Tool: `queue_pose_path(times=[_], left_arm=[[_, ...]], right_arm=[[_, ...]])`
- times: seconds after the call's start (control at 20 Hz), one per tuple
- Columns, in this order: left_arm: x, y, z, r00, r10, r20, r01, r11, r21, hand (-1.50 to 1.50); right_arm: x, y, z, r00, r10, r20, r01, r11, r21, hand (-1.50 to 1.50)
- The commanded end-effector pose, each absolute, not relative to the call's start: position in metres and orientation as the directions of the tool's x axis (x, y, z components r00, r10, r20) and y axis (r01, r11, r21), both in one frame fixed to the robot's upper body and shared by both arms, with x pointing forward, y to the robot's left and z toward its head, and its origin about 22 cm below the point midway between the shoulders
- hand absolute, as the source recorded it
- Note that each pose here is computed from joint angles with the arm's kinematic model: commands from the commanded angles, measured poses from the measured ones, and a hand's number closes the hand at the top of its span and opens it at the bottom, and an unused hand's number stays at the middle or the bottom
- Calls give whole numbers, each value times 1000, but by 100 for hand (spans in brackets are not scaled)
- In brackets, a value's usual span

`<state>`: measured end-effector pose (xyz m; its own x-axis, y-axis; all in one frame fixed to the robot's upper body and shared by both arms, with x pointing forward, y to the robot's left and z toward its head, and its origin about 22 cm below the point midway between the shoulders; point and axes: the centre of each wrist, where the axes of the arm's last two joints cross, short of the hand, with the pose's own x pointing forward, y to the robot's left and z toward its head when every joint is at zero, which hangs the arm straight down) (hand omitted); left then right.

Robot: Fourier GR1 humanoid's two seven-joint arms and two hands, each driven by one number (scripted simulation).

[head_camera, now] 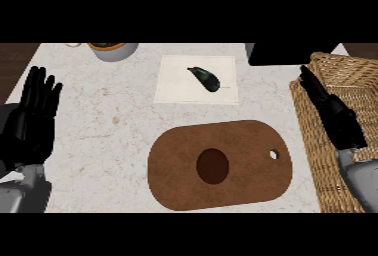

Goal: Pick the cupcake from the cutting board and place it in the basket

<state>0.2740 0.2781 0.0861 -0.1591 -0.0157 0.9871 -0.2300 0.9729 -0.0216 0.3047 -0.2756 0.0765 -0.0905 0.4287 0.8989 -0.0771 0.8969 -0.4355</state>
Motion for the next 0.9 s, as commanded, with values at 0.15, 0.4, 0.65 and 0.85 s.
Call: queue_pose_path(times=[0.15, 0.4, 0.65, 0.85], left_arm=[[280, 267, 85, -171, -184, 968, 25, 981, 191, 0], [280, 248, 80, -180, -224, 958, 194, 946, 258, 0], [277, 266, 60, -142, -264, 954, 168, 943, 286, 0], [275, 259, 62, -146, -248, 958, 171, 947, 271, 0]], right_arm=[[310, -219, 71, -224, 172, 959, -421, 871, -254, 150], [281, -130, 70, -364, -184, 913, -771, 610, -184, 150], [214, -73, 43, -520, -15, 854, -624, 689, -368, -150], [225, -81, 60, -599, 262, 757, -406, 715, -569, -150]])
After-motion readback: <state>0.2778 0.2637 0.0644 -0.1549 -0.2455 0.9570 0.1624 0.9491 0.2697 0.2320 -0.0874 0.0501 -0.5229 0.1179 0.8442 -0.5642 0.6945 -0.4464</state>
